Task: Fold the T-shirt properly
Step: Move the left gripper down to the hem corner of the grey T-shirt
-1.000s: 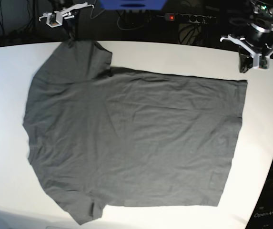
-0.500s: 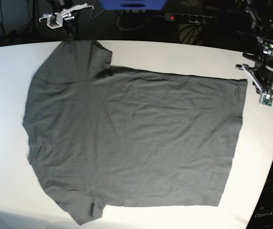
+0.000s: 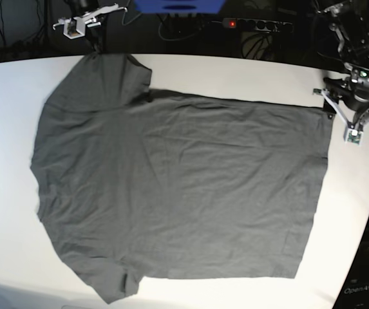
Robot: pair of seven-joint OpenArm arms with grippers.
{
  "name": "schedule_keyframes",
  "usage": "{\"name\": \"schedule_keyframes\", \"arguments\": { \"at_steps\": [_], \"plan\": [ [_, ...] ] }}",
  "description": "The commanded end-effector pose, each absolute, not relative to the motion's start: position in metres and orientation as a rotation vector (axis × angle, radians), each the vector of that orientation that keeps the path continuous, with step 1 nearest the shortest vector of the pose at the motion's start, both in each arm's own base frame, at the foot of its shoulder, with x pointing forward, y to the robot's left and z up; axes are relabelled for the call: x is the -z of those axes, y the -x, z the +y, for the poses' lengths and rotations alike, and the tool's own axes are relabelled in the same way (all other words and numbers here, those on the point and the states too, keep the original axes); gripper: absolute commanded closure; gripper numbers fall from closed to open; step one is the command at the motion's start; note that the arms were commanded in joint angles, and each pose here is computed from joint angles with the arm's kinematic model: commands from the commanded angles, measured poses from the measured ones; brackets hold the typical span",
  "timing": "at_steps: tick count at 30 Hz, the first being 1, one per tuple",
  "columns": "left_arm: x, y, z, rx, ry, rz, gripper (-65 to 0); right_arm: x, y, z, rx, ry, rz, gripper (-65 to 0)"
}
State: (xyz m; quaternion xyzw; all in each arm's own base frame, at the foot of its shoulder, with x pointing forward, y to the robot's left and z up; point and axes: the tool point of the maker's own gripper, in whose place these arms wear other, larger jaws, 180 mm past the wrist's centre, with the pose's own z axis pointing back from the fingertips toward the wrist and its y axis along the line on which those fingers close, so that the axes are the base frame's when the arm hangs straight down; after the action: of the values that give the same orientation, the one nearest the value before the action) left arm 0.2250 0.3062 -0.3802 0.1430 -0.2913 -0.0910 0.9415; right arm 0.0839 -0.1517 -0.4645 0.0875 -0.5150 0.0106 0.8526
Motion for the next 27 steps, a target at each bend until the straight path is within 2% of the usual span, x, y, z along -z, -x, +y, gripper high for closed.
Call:
{"name": "schedule_keyframes", "arguments": {
  "at_steps": [1, 13, 20, 27],
  "plan": [
    [0.375, -0.232, 0.309, 0.19, -0.301, -0.618, -36.1, 0.454, -0.089, -0.154, -0.017, -0.19, -1.135, -0.3],
    [0.389, -0.253, 0.297, 0.192, -0.241, -0.614, -36.2, 0.454, -0.089, -0.154, -0.017, -0.19, -1.135, -0.3],
    [0.402, -0.246, 0.291, 0.245, -0.193, -0.573, -36.2, 0.454, -0.089, -0.154, -0.017, -0.19, -1.135, -0.3],
    [0.384, -0.237, 0.341, 0.047, -0.266, -0.615, -36.2, 0.454, -0.089, -0.154, -0.017, -0.19, -1.135, -0.3]
  ]
}}
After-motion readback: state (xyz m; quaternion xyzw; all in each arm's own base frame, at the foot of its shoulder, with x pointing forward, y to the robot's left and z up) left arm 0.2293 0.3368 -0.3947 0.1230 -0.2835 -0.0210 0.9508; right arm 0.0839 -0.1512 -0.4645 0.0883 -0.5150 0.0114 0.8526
